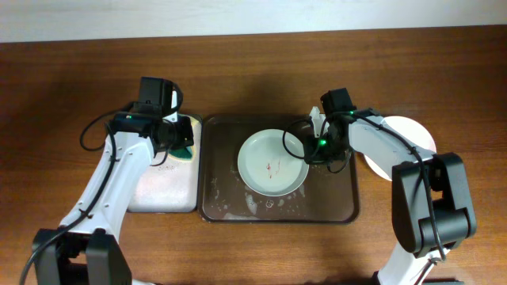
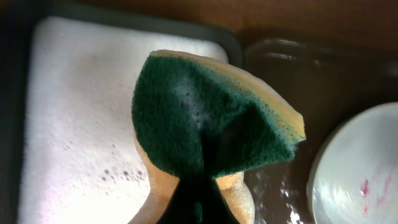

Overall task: Clean dirty plates on tray and stack at the side
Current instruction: 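Move the sponge from the soapy tray over the pale green plate, then scrub the pale green plate with the sponge while the right gripper holds it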

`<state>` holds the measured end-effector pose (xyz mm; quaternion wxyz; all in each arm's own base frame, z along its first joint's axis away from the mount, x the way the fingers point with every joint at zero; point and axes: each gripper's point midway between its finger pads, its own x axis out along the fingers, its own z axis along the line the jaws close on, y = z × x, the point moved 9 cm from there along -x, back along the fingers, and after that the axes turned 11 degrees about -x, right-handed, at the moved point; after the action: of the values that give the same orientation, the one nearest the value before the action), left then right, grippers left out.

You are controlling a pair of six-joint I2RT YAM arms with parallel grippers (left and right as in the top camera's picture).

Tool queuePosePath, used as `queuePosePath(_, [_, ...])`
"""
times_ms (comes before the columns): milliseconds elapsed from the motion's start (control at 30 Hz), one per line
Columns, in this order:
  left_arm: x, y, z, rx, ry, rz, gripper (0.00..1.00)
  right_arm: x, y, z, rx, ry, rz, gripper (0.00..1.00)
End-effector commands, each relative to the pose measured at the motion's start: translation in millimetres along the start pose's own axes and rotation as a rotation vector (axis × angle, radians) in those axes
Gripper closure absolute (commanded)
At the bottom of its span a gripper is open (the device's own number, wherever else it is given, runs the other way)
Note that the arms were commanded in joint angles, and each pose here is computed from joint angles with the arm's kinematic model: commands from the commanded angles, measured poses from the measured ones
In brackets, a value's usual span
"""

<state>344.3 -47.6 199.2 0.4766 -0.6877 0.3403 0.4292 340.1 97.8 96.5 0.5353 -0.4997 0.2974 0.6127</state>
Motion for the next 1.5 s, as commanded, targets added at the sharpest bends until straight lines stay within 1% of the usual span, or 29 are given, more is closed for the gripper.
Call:
queuePosePath(0, [-43, -12, 9, -0.049, -0.085, -0.204, 1.0, 4, 3, 2, 0.001, -0.009, 0.015, 0.96])
queuePosePath(100, [-83, -15, 16, -0.07, -0.125, -0.35, 1.0, 4, 1, 2, -0.002, -0.005, 0.006, 0.96])
queuePosePath(233, [-104, -15, 23, -0.089, -0.163, -0.433, 1.0, 4, 1, 2, -0.004, -0.002, 0.001, 0.96])
queuePosePath(367, [-105, -15, 25, -0.094, -0.187, -0.446, 1.0, 4, 1, 2, -0.004, -0.001, 0.001, 0.96])
queuePosePath(633, [-105, -15, 24, -0.092, -0.176, -0.439, 1.0, 4, 0, 1, -0.006, -0.001, -0.005, 0.96])
queuePosePath(667, [-103, -14, 21, -0.085, -0.14, -0.421, 1.0, 4, 0, 2, -0.006, -0.002, -0.005, 0.96])
queuePosePath(733, [-95, -10, 9, -0.076, -0.003, -0.34, 1.0, 4, -1, 2, -0.006, -0.003, -0.005, 0.96])
queuePosePath(800, [-72, -2, -13, -0.053, 0.201, -0.159, 1.0, 4, 0, 3, -0.006, -0.016, -0.005, 0.96])
queuePosePath(833, [-58, 4, -26, -0.03, 0.27, -0.074, 1.0, 4, 0, 3, -0.005, -0.022, -0.003, 0.96])
queuePosePath(867, [-47, 8, -35, -0.01, 0.301, -0.022, 1.0, 4, 1, 3, -0.004, -0.022, 0.001, 0.96])
queuePosePath(933, [-25, 19, -57, 0.04, 0.329, 0.051, 1.0, 4, 2, 3, 0.003, -0.022, 0.013, 0.96])
queuePosePath(967, [-10, 27, -73, 0.083, 0.336, 0.084, 1.0, 4, 4, 3, 0.033, -0.022, 0.023, 0.96])
queuePosePath(1067, [23, 50, -110, 0.175, 0.357, 0.141, 1.0, 4, 7, 4, 0.068, -0.022, 0.038, 0.96])
queuePosePath(1100, [34, 59, -121, 0.183, 0.361, 0.16, 1.0, 4, 8, 4, 0.072, -0.022, 0.045, 0.96])
queuePosePath(1200, [62, 80, -148, 0.145, 0.375, 0.205, 1.0, 5, 9, 7, 0.065, -0.023, 0.059, 0.96])
queuePosePath(1300, [74, 97, -171, 0.189, 0.415, 0.199, 1.0, 8, 10, 14, 0.045, -0.026, 0.065, 0.96])
queuePosePath(1367, [81, 106, -181, 0.21, 0.434, 0.196, 1.0, 9, 10, 18, 0.033, -0.02, 0.07, 0.96])
queuePosePath(1467, [93, 116, -184, 0.152, 0.412, 0.236, 1.0, 10, 10, 19, 0.026, -0.009, 0.073, 0.96])
